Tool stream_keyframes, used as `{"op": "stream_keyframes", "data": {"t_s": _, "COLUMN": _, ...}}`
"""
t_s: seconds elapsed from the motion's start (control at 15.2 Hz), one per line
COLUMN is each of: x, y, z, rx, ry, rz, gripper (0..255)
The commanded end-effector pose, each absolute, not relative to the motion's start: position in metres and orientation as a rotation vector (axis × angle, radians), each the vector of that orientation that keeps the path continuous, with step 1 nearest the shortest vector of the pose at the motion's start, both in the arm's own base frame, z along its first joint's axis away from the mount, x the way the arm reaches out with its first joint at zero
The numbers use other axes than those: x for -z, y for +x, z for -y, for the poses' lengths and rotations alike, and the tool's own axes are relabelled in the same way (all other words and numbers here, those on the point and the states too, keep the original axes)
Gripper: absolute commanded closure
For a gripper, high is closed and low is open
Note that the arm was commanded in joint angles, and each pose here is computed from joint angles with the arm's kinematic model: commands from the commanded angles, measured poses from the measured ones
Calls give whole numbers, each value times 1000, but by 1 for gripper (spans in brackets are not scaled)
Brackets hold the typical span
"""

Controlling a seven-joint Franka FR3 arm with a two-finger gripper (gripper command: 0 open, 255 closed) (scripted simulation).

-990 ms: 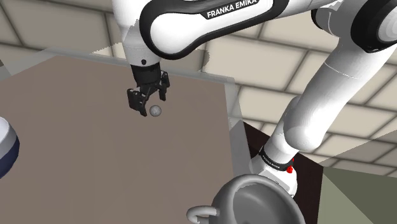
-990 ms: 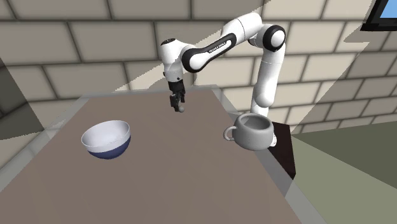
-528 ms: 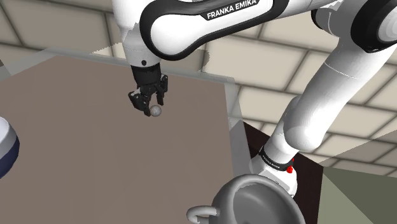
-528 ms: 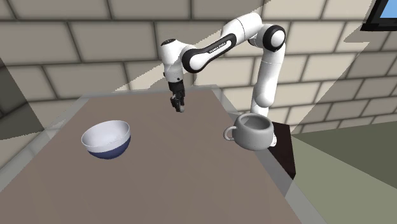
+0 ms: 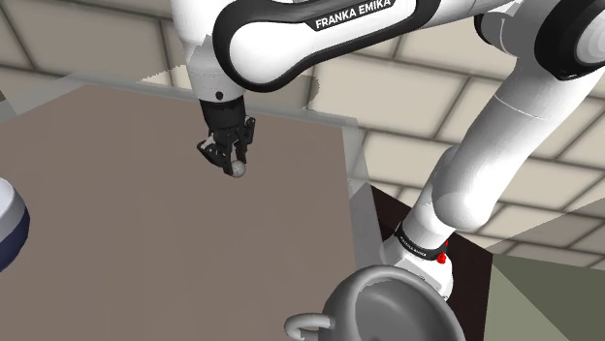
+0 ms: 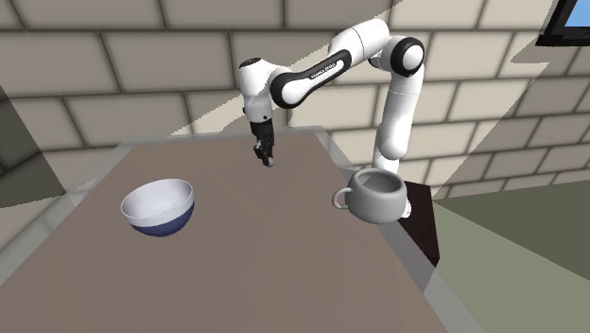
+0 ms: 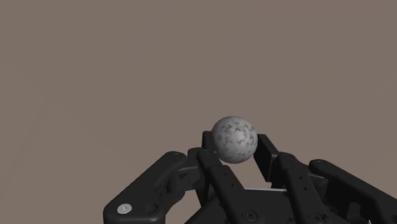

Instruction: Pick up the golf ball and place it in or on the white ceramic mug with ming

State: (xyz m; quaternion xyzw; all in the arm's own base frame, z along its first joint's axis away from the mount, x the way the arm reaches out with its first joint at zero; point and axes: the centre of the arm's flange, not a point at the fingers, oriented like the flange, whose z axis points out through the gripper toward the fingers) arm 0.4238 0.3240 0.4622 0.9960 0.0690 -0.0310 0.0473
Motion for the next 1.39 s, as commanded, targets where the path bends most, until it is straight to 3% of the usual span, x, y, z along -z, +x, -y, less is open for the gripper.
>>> {"op": "stream_keyframes", "data": {"t_s": 0.0, "x": -462, "y": 424, "z": -324, "rx": 95, "ry": 3038, "rz": -210, "gripper": 255}}
{"op": "stream_keyframes", "data": {"t_s": 1.32, "x": -568, "y": 424, "z": -324, "rx": 95, "ry": 3038, "rz": -210, "gripper": 255}}
